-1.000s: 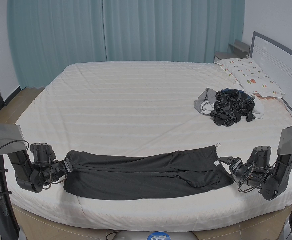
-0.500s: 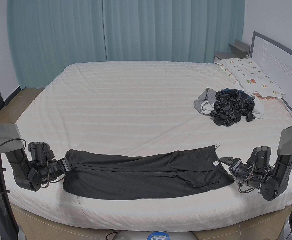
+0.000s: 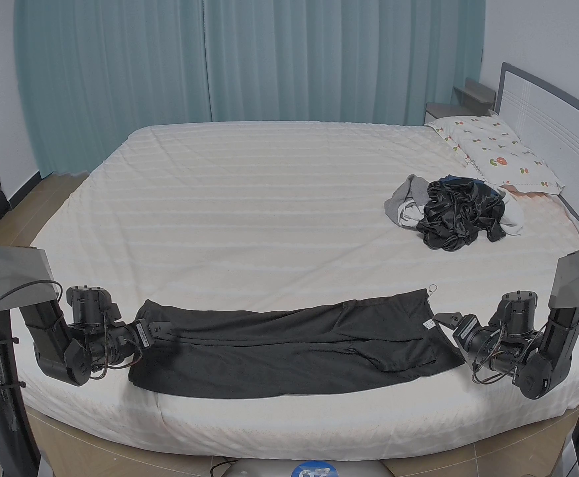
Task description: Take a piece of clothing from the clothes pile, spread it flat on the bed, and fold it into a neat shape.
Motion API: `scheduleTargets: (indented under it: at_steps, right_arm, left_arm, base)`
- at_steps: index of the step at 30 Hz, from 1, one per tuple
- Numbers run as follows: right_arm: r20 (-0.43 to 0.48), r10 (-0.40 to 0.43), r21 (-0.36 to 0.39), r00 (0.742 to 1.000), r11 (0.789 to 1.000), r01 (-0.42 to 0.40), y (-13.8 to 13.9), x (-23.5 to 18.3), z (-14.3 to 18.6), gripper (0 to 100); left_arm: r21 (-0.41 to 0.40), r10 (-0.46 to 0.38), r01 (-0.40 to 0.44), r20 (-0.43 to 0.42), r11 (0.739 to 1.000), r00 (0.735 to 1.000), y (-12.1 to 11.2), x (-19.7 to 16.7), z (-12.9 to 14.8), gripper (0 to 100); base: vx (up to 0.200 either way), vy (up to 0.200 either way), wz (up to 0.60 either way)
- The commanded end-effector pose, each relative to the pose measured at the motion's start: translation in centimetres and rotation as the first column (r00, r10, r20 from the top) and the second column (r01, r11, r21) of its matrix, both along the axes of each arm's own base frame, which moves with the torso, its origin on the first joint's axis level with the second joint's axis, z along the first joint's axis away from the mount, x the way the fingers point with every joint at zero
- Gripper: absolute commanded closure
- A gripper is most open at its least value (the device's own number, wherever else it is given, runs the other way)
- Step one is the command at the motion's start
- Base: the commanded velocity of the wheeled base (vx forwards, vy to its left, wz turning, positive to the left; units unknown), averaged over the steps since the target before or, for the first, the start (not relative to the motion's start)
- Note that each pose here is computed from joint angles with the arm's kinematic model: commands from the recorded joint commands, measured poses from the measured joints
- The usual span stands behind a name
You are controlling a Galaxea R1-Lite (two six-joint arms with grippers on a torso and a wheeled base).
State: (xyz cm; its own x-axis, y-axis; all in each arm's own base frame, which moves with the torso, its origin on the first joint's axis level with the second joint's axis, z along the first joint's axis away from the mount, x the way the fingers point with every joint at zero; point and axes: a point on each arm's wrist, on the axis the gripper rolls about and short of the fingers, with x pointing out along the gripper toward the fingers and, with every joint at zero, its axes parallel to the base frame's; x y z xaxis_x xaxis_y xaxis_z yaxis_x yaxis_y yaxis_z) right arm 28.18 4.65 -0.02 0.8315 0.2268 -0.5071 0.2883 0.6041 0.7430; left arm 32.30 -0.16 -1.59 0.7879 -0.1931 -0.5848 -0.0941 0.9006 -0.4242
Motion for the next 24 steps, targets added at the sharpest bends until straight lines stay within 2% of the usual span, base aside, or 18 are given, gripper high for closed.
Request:
scheduleTargets:
  at_steps: [1, 5, 6, 9, 13, 20, 24]
  right_arm:
    - [-0.001, 0.002, 0.0, 1.0, 1.0, -0.002, 0.1, 0.0, 0.0, 0]
    - [-0.002, 0.002, 0.0, 1.0, 1.0, -0.002, 0.0, 0.0, -0.1, 0]
    - [-0.002, 0.002, 0.0, 1.0, 1.0, -0.002, 0.0, 0.0, -0.1, 0]
    - [-0.002, 0.002, 0.0, 1.0, 1.0, -0.002, 0.0, 0.0, -0.1, 0]
    - [-0.002, 0.002, 0.0, 1.0, 1.0, -0.002, 0.0, 0.0, -0.1, 0]
    - [-0.001, 0.002, 0.0, 1.0, 1.0, -0.002, 0.0, 0.0, 0.0, 0]
    - [-0.001, 0.002, 0.0, 1.0, 1.0, -0.002, 0.0, 0.0, 0.0, 0]
  left_arm:
    - [0.0, -0.013, 0.013, -0.009, 1.0, 1.0, -0.4, -0.1, -0.3, 0]
    - [0.003, -0.015, 0.015, -0.007, 1.0, 1.0, -0.4, -0.1, -0.2, 0]
    - [0.011, -0.012, 0.012, -0.003, 1.0, 1.0, -0.4, -0.1, -0.1, 100]
    - [0.025, -0.005, 0.005, 0.003, 1.0, 1.0, -0.4, -0.1, 0.0, 100]
    - [0.068, 0.046, -0.046, 0.006, 0.997, 0.999, -0.3, -0.1, 0.0, 100]
    - [0.08, 0.041, -0.041, 0.004, 0.996, 0.999, -0.8, -0.4, 0.2, 100]
    - [0.112, 0.053, -0.057, 0.039, 0.992, 0.998, -1.0, -0.7, 1.5, 100]
  base:
    - [0.0, 0.0, 0.0]
    - [0.0, 0.0, 0.0]
    - [0.0, 0.0, 0.0]
    - [0.0, 0.0, 0.0]
    - [0.0, 0.0, 0.0]
    - [0.0, 0.0, 0.0]
    - [0.0, 0.0, 0.0]
